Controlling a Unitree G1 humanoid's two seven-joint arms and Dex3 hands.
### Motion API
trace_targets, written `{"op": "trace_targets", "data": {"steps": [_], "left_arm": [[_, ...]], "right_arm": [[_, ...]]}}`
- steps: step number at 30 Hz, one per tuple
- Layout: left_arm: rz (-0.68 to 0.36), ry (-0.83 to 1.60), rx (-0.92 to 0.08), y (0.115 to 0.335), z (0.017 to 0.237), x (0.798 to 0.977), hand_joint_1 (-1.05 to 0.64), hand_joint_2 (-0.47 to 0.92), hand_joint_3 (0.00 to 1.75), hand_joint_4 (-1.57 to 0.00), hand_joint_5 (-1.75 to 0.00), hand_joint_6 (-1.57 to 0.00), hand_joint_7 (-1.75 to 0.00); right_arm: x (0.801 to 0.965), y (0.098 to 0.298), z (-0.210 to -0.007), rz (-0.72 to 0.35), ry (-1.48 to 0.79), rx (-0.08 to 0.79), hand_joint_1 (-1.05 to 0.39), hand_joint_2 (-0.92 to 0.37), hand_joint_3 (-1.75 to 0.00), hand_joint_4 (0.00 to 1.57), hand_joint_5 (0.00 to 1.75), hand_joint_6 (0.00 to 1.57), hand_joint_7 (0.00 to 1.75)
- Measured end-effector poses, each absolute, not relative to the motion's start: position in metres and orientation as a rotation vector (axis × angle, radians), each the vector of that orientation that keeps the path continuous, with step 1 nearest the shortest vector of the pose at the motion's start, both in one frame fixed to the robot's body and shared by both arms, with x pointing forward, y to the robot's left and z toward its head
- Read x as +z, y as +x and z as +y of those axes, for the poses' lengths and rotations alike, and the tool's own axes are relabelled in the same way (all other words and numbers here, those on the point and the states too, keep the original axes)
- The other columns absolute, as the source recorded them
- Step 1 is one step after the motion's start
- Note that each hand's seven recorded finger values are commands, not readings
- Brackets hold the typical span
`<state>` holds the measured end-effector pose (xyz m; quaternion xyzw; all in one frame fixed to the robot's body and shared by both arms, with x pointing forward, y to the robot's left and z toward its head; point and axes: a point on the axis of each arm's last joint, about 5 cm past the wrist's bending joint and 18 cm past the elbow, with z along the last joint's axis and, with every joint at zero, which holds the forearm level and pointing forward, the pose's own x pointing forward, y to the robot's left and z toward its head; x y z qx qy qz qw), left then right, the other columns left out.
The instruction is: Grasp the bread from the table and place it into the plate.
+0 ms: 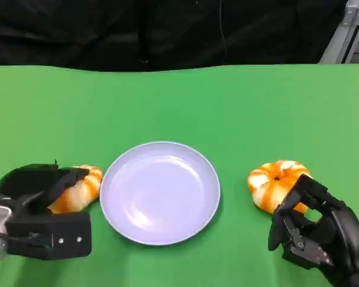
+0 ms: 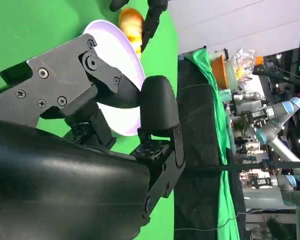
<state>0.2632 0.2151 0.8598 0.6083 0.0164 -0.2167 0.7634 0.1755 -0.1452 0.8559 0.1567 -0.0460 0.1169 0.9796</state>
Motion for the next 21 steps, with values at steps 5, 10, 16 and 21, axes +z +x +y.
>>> {"op": "trace_targets", "data": {"steps": [5,10,16,21], "left_arm": [[0.004,1.294,-0.436,0.263,0.215,0.86,-0.1,0.92,0.22,-1.09,-0.14,-1.05,-0.1],[-0.026,1.261,-0.396,0.264,0.215,0.862,-0.02,0.92,0.2,-0.64,-1.57,-0.66,-1.27],[-0.055,1.234,-0.342,0.262,0.217,0.866,-0.01,0.92,0.29,-0.58,-1.74,-0.43,-1.71],[-0.066,1.214,-0.292,0.258,0.22,0.87,-0.04,0.92,0.25,-0.62,-1.75,-0.44,-1.72]], "right_arm": [[0.856,0.176,-0.145,-0.093,0.315,0.235,-0.13,-0.61,-1.09,0.85,1.75,0.62,1.75],[0.856,0.176,-0.145,-0.095,0.317,0.233,-0.12,-0.61,-1.1,0.85,1.75,0.62,1.75],[0.856,0.175,-0.146,-0.098,0.317,0.239,-0.13,-0.61,-1.1,0.85,1.75,0.61,1.75],[0.856,0.175,-0.146,-0.099,0.312,0.238,-0.13,-0.61,-1.1,0.85,1.75,0.61,1.75]]}}
